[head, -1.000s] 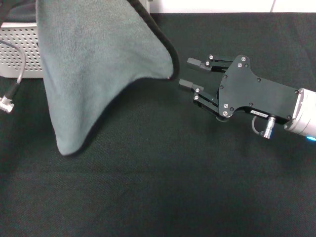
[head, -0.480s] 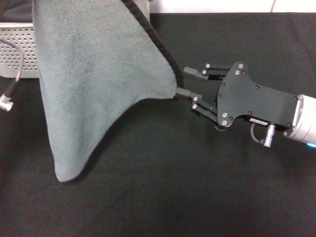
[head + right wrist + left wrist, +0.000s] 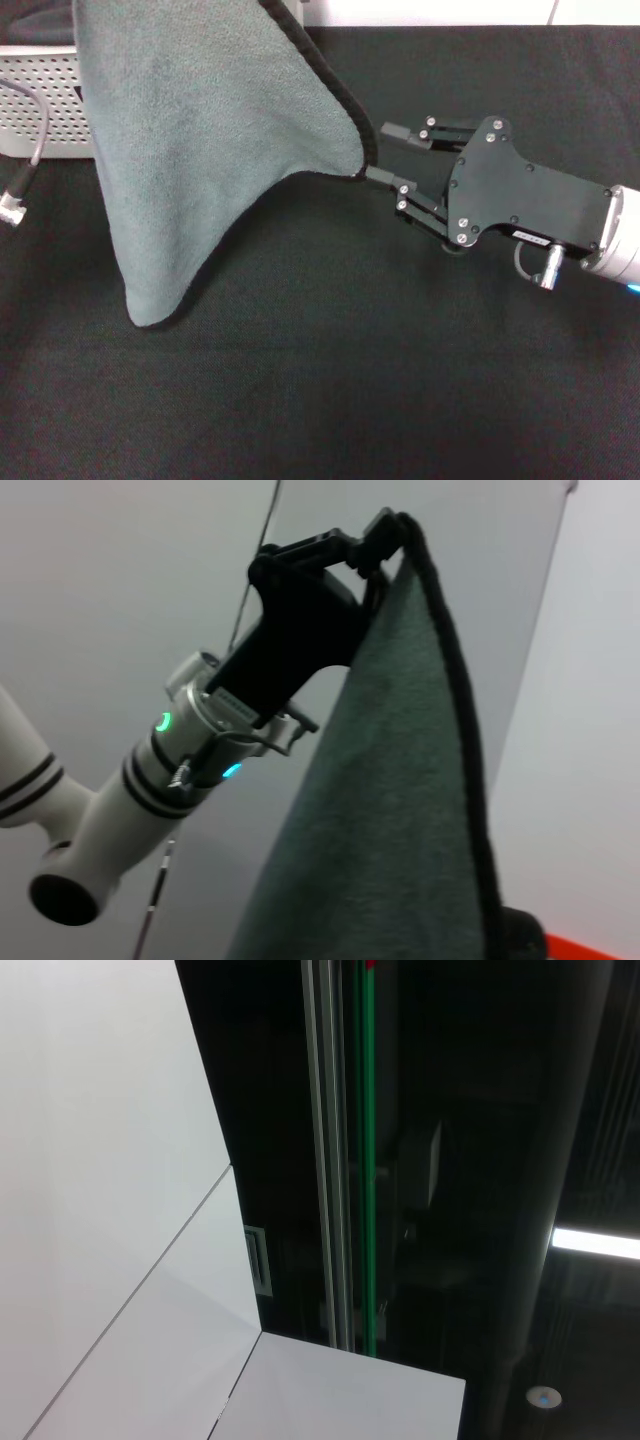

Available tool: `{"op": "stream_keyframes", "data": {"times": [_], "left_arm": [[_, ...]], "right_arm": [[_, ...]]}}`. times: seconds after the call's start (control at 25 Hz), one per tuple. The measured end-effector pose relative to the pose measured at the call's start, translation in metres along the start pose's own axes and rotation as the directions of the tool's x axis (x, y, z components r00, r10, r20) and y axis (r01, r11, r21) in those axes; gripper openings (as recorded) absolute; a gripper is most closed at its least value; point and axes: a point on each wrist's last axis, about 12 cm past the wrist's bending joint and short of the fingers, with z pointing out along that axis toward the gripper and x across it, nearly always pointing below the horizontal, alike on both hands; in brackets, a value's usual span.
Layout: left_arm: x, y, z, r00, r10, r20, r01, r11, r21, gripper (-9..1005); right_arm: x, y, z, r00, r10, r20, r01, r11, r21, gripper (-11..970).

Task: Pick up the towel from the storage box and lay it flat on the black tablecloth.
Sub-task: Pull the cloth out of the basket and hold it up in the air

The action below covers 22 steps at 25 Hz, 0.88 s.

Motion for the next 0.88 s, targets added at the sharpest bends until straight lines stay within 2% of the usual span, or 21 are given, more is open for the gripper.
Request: {"op": "stream_keyframes", "data": {"times": [0.28,0.88], "left_arm": [[-0.0004,-0.0006,-0.0004,1.0,0.001,-0.001,-0.001,1.0,0.001,25],[0.0012,-0.0001,0.0023,1.0,-0.007,-0.011,0.008,1.0,0.013,27]], "right_arm": [[-0.0014,-0.0027,-0.0076,1.0,-0.006,0.011,0.006,0.999,0.04,333],[0.0001,-0.0033,0.002,1.0,0.0,-0.002,0.0,1.0,0.011,340]]}}
